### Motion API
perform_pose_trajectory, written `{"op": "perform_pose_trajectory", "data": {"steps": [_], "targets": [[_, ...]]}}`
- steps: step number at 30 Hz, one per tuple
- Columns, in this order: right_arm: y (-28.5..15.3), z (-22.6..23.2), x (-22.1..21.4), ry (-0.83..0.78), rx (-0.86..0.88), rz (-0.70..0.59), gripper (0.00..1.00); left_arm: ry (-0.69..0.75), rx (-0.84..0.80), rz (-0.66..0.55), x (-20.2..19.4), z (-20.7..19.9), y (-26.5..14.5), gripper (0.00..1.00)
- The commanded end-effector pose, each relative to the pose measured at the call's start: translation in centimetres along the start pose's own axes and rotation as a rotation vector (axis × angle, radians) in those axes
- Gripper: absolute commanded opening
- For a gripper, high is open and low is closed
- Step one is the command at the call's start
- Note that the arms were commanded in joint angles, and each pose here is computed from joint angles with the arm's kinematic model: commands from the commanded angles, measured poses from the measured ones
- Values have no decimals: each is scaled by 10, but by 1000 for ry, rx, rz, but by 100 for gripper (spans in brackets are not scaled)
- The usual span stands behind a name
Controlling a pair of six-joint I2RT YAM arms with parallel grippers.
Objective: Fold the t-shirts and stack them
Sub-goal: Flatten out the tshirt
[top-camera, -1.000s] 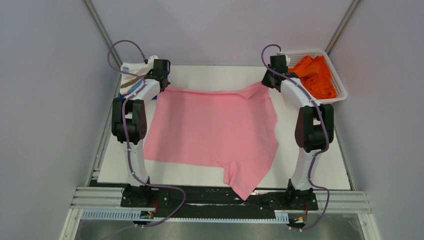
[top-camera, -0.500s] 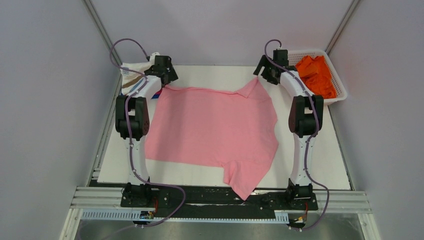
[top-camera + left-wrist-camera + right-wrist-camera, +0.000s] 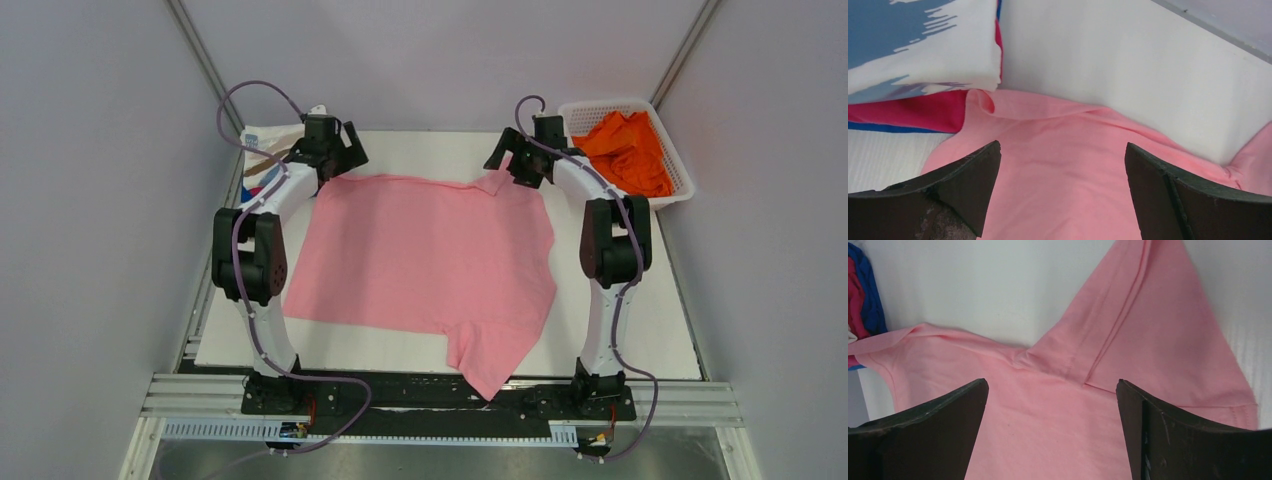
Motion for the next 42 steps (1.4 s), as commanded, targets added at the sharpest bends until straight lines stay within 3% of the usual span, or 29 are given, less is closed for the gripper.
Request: {"op": "perform_pose_trajectory", "data": {"steps": [1, 19, 25, 37, 42], "targets": [[12, 23, 8, -2, 76, -37, 100, 5, -89, -7, -3, -30, -26, 100], [53, 27, -10, 12, 106, -26, 100, 11, -5, 158, -85, 20, -25, 100], [76, 37, 2, 15, 160, -105, 100, 22, 36, 184, -96, 31, -18, 100], [108, 94, 48, -5, 363, -381, 100, 32, 59, 171, -94, 35, -17, 100], [128, 105, 75, -76, 339, -465, 100, 32, 47, 177, -94, 32, -16, 100]]}}
Point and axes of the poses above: each gripper's point midway between its finger pads, its own y axis out along the fingers, its own z axis along the line the jaws close on, x = y × z, the point moved 3 cm from there along -y, back along the fingers, and after that the axes turned 13 degrees about -y, right-handed, at the moved point
